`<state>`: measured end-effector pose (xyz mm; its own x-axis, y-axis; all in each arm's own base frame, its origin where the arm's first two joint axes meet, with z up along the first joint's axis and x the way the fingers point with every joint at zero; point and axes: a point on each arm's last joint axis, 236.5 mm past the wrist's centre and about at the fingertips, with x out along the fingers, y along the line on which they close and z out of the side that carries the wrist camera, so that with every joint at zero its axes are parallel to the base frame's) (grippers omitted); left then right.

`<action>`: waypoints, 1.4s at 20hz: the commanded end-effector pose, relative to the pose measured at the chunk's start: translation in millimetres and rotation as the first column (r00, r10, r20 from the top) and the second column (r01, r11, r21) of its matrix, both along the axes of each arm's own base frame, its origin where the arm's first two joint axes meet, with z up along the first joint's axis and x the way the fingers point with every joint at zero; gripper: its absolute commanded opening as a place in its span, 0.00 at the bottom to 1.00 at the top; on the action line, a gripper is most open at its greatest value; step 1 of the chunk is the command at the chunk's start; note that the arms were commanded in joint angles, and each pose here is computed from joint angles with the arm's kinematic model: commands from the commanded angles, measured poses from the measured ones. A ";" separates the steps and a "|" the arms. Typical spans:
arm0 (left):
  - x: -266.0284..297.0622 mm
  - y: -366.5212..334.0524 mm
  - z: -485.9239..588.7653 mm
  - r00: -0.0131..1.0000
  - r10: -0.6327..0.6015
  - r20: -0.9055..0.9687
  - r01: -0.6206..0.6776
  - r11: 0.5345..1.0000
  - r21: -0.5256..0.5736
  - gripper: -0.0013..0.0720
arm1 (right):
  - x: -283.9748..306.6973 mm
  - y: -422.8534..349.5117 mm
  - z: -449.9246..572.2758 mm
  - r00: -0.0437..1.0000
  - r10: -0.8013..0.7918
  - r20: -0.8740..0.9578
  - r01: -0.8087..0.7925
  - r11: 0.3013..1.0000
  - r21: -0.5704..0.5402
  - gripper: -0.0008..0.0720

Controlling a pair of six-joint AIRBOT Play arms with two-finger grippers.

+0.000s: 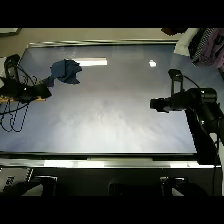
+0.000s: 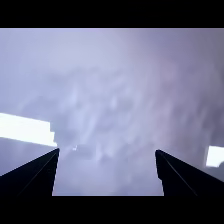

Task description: Fold the clothes and pants, and hang the long-sleeved shirts on hangers.

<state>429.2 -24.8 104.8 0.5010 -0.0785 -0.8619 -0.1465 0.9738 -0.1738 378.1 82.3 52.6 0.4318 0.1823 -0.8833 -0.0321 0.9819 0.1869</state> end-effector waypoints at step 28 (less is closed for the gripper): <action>194.8 1.7 -105.4 0.992 0.110 0.054 -0.105 0.991 -0.088 0.04 | 0.1 0.4 0.8 1.000 0.000 0.002 0.000 1.000 0.001 0.05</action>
